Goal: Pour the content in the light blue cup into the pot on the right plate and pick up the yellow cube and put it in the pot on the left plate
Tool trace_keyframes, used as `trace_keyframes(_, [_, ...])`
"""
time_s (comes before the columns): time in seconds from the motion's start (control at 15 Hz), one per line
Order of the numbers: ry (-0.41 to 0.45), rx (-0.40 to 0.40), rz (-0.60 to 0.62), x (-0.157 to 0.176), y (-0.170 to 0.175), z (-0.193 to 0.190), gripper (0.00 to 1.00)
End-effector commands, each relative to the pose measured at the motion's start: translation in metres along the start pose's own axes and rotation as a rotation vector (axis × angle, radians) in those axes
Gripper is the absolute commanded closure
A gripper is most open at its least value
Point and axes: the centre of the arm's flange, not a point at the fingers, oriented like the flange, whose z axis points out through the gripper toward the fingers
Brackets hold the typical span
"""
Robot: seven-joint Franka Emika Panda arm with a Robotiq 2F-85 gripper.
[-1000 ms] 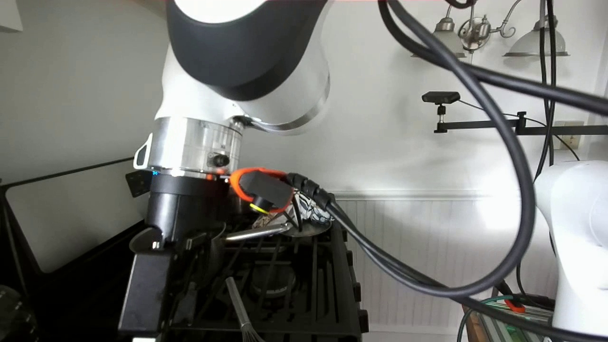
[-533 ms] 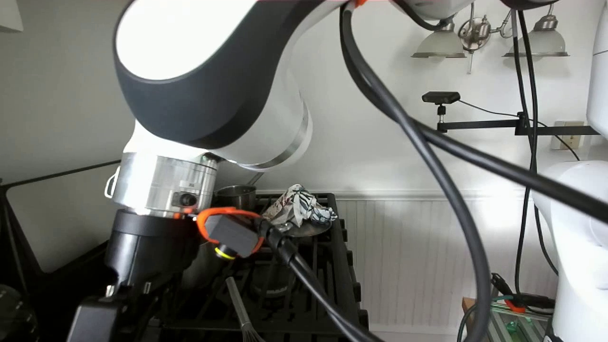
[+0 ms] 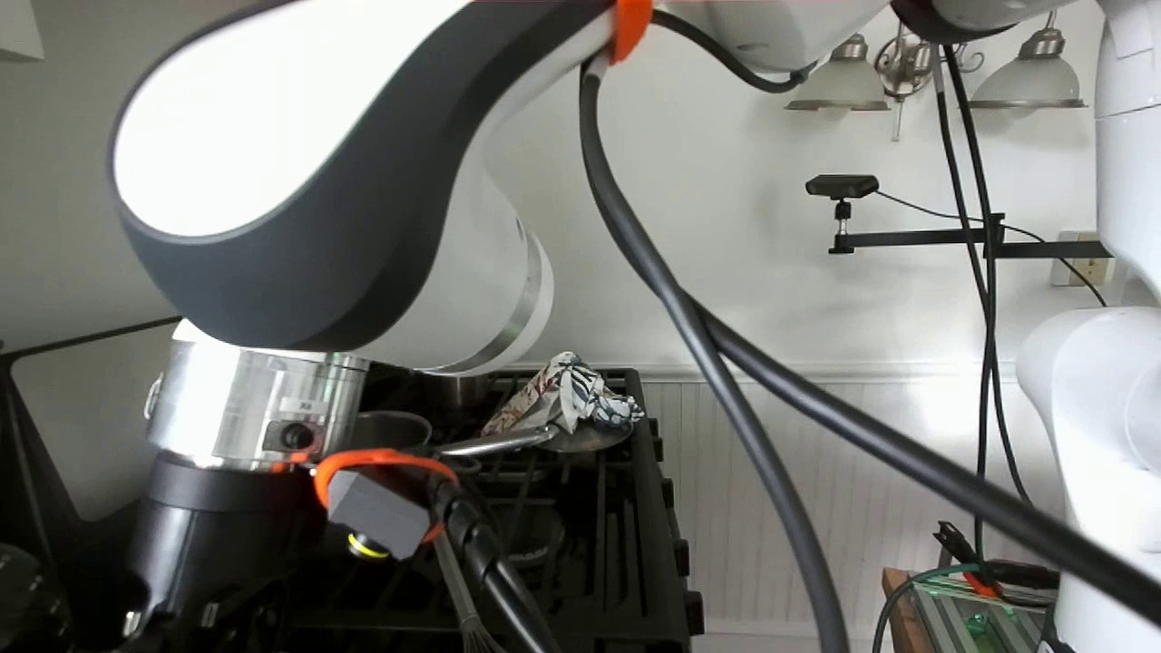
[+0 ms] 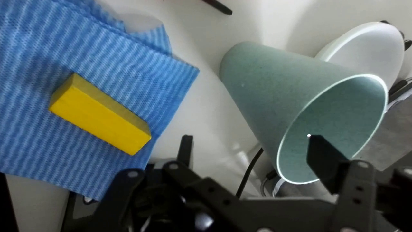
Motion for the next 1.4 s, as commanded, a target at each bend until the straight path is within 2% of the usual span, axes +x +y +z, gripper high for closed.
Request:
trace_keyframes(0.0, [-0.008,0.016,0.017,0.009,0.001,0.009,0.41])
trace_keyframes(0.53, [-0.029,0.014,0.017,0.009,0.004,0.007,0.97])
trace_keyframes(0.67, [-0.027,0.013,0.024,0.009,0.006,0.003,1.0])
trace_keyframes(0.87, [-0.031,0.004,0.028,0.008,0.009,-0.002,0.99])
trace_keyframes(1.0, [-0.044,-0.02,0.018,0.004,0.009,-0.019,0.99])
trace_keyframes(1.13, [-0.071,-0.076,-0.003,-0.003,0.009,-0.044,0.99])
trace_keyframes(1.33, [-0.107,-0.209,-0.011,-0.014,0.008,-0.095,0.99])
